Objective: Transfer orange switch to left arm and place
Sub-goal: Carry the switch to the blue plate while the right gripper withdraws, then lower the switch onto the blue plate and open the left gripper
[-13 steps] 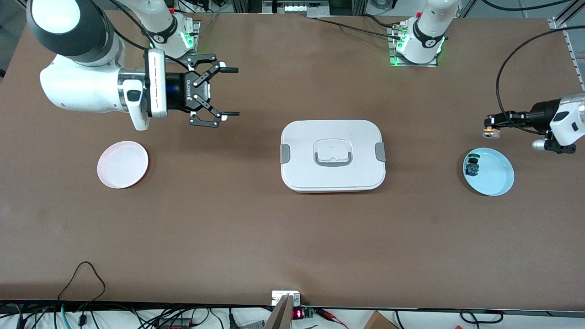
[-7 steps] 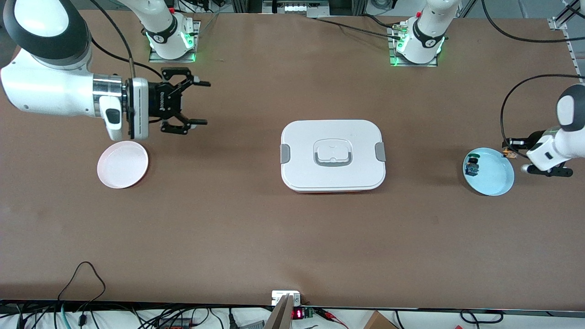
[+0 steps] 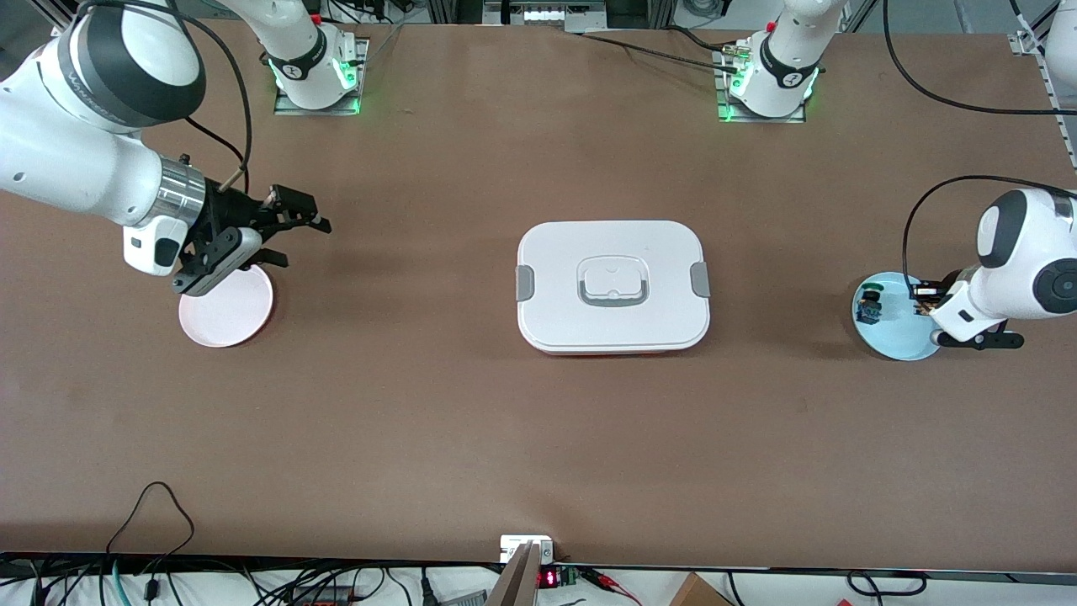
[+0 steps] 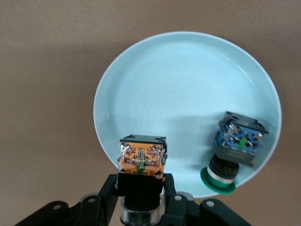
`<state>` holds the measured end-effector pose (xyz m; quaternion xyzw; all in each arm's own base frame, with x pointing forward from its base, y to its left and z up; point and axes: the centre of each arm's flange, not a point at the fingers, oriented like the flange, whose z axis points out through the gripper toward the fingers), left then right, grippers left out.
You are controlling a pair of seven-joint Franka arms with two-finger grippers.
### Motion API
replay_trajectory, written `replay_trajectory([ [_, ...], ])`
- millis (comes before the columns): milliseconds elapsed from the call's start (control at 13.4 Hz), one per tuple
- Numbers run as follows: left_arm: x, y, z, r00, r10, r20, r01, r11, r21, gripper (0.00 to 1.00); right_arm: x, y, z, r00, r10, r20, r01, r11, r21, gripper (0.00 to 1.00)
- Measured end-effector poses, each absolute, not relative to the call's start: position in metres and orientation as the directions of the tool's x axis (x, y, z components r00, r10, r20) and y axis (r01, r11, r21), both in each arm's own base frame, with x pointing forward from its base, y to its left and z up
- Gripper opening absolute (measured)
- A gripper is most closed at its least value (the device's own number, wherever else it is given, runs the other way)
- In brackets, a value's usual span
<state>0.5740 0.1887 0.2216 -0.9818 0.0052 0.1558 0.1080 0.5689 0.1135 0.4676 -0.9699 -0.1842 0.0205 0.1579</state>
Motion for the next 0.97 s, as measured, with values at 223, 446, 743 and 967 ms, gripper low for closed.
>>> replay_trajectory([
  [223, 0.583, 0.195, 0.201, 0.951, 0.022, -0.308, -0.045, -0.977, -0.211, 0.44, 0.567, 0.096, 0.454, 0.959, 0.262, -0.110, 0.248, -0.961, -0.124, 1.00],
  [446, 0.589, 0.194, 0.190, 0.951, 0.006, -0.310, -0.062, -0.976, -0.208, 0.44, 0.569, 0.062, 0.457, 0.979, 0.124, -0.162, 0.119, -0.992, -0.044, 1.00],
  [743, 0.597, 0.190, 0.184, 0.952, -0.015, -0.304, -0.085, -0.972, -0.220, 0.44, 0.581, 0.000, 0.490, 0.992, 0.050, -0.116, 0.056, -0.997, 0.052, 1.00],
  [967, 0.599, 0.192, 0.182, 0.953, -0.012, -0.302, -0.081, -0.973, -0.217, 0.66, 0.586, 0.011, 0.519, 0.994, 0.085, -0.073, 0.094, -0.987, 0.128, 1.00],
])
